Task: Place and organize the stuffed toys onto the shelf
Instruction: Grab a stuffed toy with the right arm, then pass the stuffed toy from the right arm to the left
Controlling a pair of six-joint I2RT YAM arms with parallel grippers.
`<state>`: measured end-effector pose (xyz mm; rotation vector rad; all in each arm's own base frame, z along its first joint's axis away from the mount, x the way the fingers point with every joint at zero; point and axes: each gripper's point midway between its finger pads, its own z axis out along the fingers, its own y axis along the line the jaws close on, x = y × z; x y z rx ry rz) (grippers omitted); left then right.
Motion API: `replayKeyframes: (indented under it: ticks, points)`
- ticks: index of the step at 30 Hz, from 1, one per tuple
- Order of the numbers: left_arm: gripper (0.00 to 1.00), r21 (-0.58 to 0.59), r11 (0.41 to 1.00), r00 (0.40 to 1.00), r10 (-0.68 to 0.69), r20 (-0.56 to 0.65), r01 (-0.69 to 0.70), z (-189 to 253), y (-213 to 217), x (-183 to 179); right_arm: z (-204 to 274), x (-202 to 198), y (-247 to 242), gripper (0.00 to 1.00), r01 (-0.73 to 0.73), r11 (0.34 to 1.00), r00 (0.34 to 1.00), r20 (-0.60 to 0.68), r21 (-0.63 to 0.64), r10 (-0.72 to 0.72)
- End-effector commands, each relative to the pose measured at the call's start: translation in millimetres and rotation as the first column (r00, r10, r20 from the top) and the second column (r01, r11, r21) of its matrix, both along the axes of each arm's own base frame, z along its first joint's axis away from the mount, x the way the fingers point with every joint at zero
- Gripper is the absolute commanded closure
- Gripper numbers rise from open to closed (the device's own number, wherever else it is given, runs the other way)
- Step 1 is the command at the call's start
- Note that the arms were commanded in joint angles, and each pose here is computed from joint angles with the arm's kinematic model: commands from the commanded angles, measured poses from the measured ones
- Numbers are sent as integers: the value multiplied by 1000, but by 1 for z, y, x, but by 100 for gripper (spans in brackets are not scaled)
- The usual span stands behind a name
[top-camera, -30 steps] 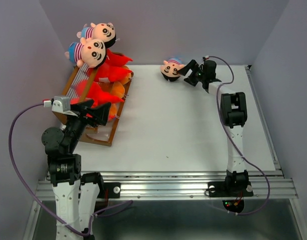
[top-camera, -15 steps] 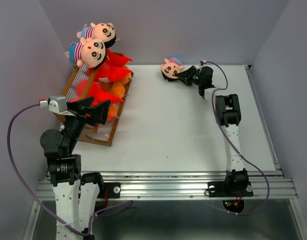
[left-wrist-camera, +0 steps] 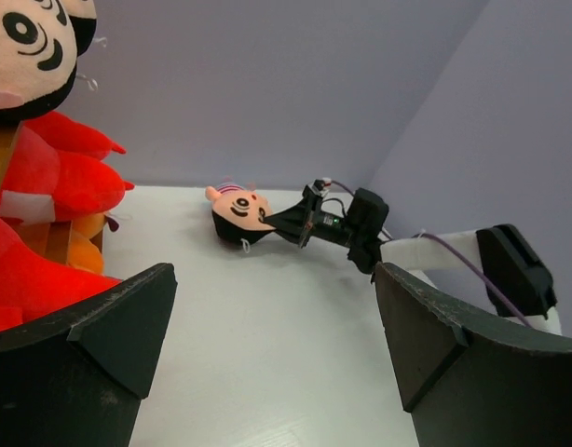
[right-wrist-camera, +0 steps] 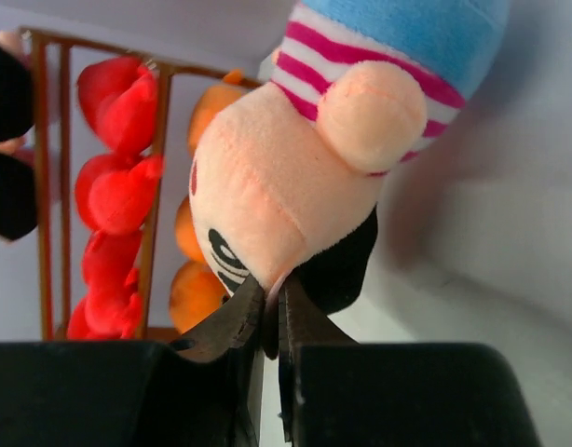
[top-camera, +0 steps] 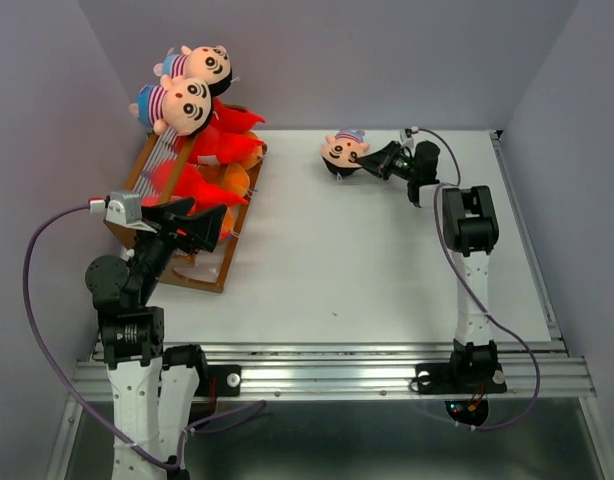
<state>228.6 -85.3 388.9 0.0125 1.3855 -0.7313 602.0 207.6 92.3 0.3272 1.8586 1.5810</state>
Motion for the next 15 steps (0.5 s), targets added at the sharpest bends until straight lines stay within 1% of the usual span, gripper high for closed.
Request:
replayKeyframes:
  ticks: [1, 2, 3, 4, 5, 6, 7, 8, 9, 10, 11, 12, 13, 14, 15]
  points:
    - [2, 60, 998, 998, -34, 46, 31, 1, -5, -5, 149, -59, -12, 99, -177, 979, 878, 433, -103, 204]
    - [2, 64, 997, 999, -35, 41, 32, -1, -5, -5, 139, -73, -15, 99, -202, 971, 878, 416, -128, 238]
    - [2, 68, 997, 998, -37, 43, 34, -1, -6, -5, 139, -92, -13, 99, -264, 953, 859, 412, -150, 303]
    - [2, 70, 997, 998, -41, 45, 38, -1, -7, -5, 156, -108, -13, 99, -278, 947, 846, 424, -164, 322]
    - [2, 74, 996, 998, -46, 49, 43, 0, -8, -7, 156, -118, -19, 99, -283, 943, 846, 418, -175, 331]
    - [1, 76, 996, 997, -52, 51, 48, 1, -9, -8, 155, -128, -19, 100, -288, 937, 838, 423, -195, 346]
    - [2, 80, 995, 997, -59, 54, 55, 2, -10, -8, 139, -144, -19, 99, -309, 931, 852, 378, -196, 362]
    - [2, 81, 994, 996, -73, 57, 68, 4, -13, -11, 149, -159, -20, 100, -310, 929, 862, 353, -203, 365]
    - [2, 83, 994, 995, -79, 57, 74, 4, -14, -11, 142, -166, -22, 100, -294, 919, 846, 377, -262, 378]
    - [2, 85, 993, 994, -89, 59, 84, 6, -16, -12, 135, -168, -25, 100, -257, 917, 859, 364, -304, 361]
    - [2, 87, 990, 992, -112, 57, 107, 7, -20, -15, 124, -182, -31, 100, -247, 885, 865, 321, -395, 385]
    - [2, 88, 990, 991, -120, 57, 114, 8, -22, -16, 119, -184, -36, 100, -218, 871, 882, 293, -440, 368]
    - [2, 88, 988, 990, -130, 56, 125, 8, -24, -17, 121, -191, -38, 100, -210, 861, 884, 286, -462, 369]
    - [2, 92, 986, 988, -143, 57, 137, 10, -26, -20, 111, -206, -39, 100, -242, 855, 902, 219, -459, 373]
    - [1, 101, 982, 984, -166, 60, 159, 11, -31, -23, 121, -216, -41, 100, -220, 839, 886, 258, -497, 385]
